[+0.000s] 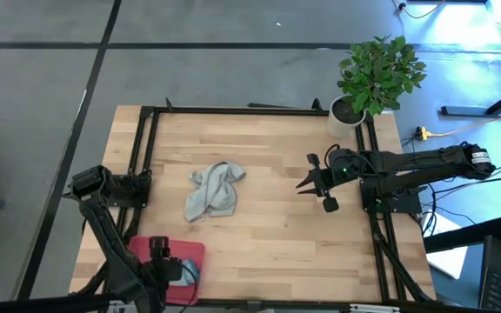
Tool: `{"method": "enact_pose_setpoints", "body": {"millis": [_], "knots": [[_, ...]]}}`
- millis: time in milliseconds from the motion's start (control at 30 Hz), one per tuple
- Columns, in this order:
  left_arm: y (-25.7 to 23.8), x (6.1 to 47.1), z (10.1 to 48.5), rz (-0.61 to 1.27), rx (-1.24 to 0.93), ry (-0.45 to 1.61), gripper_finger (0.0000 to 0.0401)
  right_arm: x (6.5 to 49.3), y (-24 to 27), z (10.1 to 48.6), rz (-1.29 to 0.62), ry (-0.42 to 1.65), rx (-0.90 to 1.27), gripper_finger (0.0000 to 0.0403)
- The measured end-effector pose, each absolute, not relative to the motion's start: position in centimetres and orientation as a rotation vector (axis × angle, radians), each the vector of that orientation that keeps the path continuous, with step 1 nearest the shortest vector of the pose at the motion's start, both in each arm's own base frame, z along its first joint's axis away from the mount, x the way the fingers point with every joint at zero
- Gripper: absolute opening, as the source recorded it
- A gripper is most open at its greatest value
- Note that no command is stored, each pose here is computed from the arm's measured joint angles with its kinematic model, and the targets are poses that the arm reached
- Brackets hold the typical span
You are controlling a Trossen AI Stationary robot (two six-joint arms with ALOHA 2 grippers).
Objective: Roll microfiber towels into tight, uniform cylinder then place into a basket
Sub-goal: Put the rolled blue towel into the red bin
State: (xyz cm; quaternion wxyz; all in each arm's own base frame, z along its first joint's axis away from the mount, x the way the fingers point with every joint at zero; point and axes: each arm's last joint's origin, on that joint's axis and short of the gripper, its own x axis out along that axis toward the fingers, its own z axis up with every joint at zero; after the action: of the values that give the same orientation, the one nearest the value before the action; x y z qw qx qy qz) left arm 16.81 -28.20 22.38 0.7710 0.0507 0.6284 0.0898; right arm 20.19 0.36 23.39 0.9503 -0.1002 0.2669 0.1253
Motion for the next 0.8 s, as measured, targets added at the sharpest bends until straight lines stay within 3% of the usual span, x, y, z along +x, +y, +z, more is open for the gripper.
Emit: {"method": "enact_pose_setpoints", "body": {"millis": [367,800], "knots": [[-26.6,16.6,17.4,0.218,0.05,1.457,0.0222,20.2,0.4,23.4,0.255,0.543,-0.204,0.0084],[-27.8,17.8,17.7,0.02,0.025,1.425,0.0221,20.2,0.4,23.4,0.255,0.543,-0.204,0.0084]]}}
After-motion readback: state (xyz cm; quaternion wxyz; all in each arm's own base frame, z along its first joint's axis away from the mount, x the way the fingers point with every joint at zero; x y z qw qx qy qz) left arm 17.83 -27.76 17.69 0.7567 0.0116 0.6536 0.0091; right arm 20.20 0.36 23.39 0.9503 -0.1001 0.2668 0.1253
